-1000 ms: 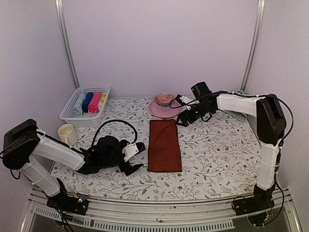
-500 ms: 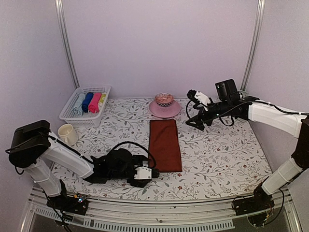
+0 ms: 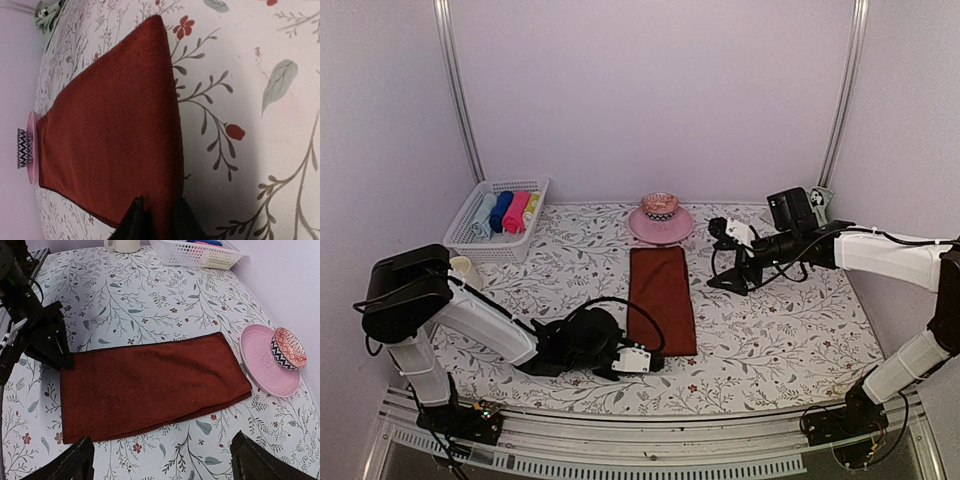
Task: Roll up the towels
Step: Roll the towel at the center of the board.
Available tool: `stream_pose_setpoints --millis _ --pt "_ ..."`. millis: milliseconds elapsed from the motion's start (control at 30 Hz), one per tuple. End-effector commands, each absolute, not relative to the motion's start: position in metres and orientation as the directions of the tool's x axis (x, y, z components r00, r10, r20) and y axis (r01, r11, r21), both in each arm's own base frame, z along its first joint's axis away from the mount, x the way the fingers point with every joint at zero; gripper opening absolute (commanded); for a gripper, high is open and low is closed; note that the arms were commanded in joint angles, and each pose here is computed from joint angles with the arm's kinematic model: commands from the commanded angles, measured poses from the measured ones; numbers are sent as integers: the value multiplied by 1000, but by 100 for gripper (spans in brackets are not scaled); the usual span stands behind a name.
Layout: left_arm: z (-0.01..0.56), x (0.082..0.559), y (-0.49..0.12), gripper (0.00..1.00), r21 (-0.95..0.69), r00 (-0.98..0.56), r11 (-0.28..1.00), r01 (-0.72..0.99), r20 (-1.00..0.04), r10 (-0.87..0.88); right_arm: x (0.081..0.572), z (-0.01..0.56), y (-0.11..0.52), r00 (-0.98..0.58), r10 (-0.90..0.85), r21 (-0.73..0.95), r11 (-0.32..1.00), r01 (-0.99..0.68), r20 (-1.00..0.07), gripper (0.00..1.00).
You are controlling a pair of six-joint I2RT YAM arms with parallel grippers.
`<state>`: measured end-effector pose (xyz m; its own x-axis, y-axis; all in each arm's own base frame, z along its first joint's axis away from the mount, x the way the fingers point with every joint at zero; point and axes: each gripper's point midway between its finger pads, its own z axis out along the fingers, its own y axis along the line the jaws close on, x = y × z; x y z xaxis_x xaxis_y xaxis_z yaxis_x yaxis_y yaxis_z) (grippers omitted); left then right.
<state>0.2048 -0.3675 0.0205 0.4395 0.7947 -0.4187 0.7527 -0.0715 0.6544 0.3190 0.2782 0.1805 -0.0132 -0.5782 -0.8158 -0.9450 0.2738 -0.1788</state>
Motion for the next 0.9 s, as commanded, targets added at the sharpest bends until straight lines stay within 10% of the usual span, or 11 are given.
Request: stream_pose_setpoints --millis 0,267,867 --pt "0 195 -362 7 616 436 -133 776 -372 819 286 188 280 206 -509 -303 112 -946 -835 95" --pt "15 194 -368 0 547 380 -57 835 -499 779 211 146 268 604 -370 -569 -213 -795 -706 96" --pt "48 215 -365 0 329 179 107 938 -727 662 188 67 311 687 -489 -581 -376 -722 -537 82"
